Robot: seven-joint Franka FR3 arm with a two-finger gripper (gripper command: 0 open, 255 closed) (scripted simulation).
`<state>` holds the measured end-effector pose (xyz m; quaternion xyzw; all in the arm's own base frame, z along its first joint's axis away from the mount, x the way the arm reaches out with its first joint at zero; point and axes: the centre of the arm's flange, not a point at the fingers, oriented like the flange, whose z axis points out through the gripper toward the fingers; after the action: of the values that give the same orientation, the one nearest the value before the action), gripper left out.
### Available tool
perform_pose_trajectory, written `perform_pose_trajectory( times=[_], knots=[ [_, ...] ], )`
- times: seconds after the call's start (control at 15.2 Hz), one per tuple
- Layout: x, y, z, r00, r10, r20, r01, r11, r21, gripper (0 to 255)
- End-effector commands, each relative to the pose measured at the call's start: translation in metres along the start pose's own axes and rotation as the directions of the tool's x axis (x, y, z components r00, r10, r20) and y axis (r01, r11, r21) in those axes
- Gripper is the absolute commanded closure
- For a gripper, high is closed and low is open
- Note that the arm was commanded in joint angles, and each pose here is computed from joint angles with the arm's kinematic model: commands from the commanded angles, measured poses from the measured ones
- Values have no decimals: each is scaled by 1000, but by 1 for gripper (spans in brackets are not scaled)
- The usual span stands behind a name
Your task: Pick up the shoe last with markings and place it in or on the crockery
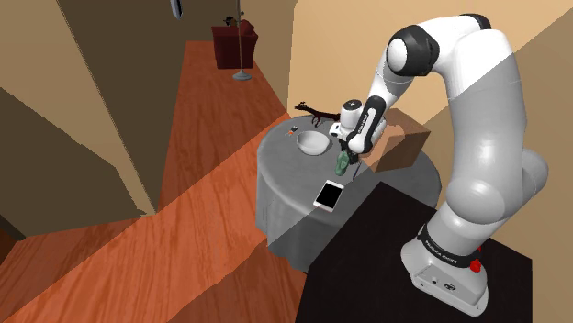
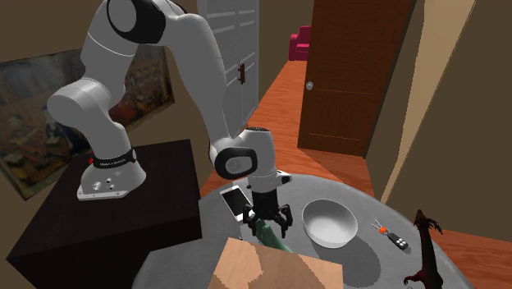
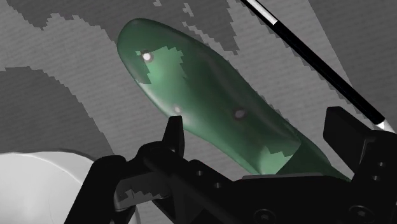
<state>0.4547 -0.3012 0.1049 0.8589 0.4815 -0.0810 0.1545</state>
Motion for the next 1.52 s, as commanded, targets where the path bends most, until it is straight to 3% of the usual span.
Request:
perform_pose_trajectory(
  times=[0.0, 0.07, 0.66, 1.45],
  knots=[
    [0, 0, 0, 1000, 0, 0, 0, 1000, 0, 0],
    [0, 0, 0, 1000, 0, 0, 0, 1000, 0, 255],
    [0, 0, 0, 1000, 0, 0, 0, 1000, 0, 255],
    [-18, 12, -59, 1000, 0, 0, 0, 1000, 0, 255]
  ],
)
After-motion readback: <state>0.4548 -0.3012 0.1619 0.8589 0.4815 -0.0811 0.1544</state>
